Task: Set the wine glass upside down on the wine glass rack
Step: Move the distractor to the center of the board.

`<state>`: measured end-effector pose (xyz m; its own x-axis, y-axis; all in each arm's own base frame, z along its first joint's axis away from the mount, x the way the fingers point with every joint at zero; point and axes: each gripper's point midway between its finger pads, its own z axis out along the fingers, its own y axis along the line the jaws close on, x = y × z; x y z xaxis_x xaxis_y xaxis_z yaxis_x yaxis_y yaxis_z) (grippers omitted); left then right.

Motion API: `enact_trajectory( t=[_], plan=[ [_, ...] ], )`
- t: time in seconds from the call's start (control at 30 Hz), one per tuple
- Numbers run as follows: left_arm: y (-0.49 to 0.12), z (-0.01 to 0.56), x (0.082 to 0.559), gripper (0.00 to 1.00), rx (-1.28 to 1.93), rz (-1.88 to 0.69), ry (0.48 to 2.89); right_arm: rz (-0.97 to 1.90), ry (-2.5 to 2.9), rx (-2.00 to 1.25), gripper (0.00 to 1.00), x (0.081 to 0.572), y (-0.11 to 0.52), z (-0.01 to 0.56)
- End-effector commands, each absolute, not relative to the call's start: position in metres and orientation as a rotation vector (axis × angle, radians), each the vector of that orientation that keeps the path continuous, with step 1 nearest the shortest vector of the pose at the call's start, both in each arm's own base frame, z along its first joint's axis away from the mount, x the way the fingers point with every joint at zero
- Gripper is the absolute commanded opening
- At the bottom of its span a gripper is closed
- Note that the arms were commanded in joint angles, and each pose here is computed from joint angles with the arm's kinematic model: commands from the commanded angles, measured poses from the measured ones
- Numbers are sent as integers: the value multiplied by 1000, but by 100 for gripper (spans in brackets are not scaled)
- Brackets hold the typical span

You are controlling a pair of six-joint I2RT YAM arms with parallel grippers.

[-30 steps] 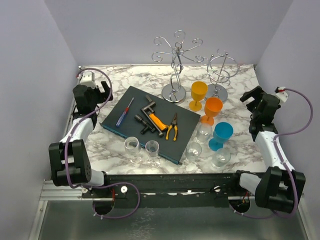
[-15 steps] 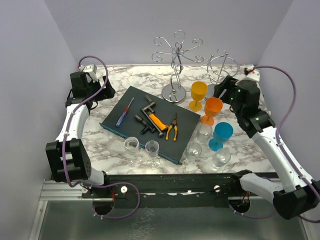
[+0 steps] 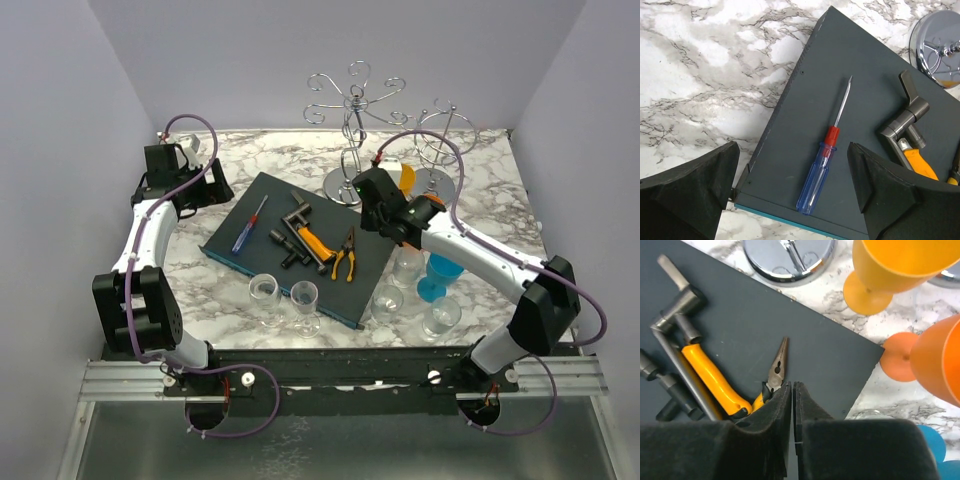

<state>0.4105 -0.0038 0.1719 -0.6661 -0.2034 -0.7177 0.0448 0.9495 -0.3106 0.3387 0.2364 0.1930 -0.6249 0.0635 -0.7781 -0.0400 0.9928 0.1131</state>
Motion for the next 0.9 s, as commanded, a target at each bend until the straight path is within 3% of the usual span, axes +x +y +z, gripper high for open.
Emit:
enact_trajectory(
  t=[0.0, 0.47, 0.87],
  plan=[
    [-1, 183, 410, 97, -81, -374, 2267, 110, 2335, 60, 8, 331, 234, 164],
    [-1, 182, 403, 97, -7, -350, 2289, -96, 2526, 123, 5, 305, 210, 66],
    [2, 168, 400, 96, 23, -325, 2323, -189, 2619, 142, 0, 281, 192, 49]
  ],
)
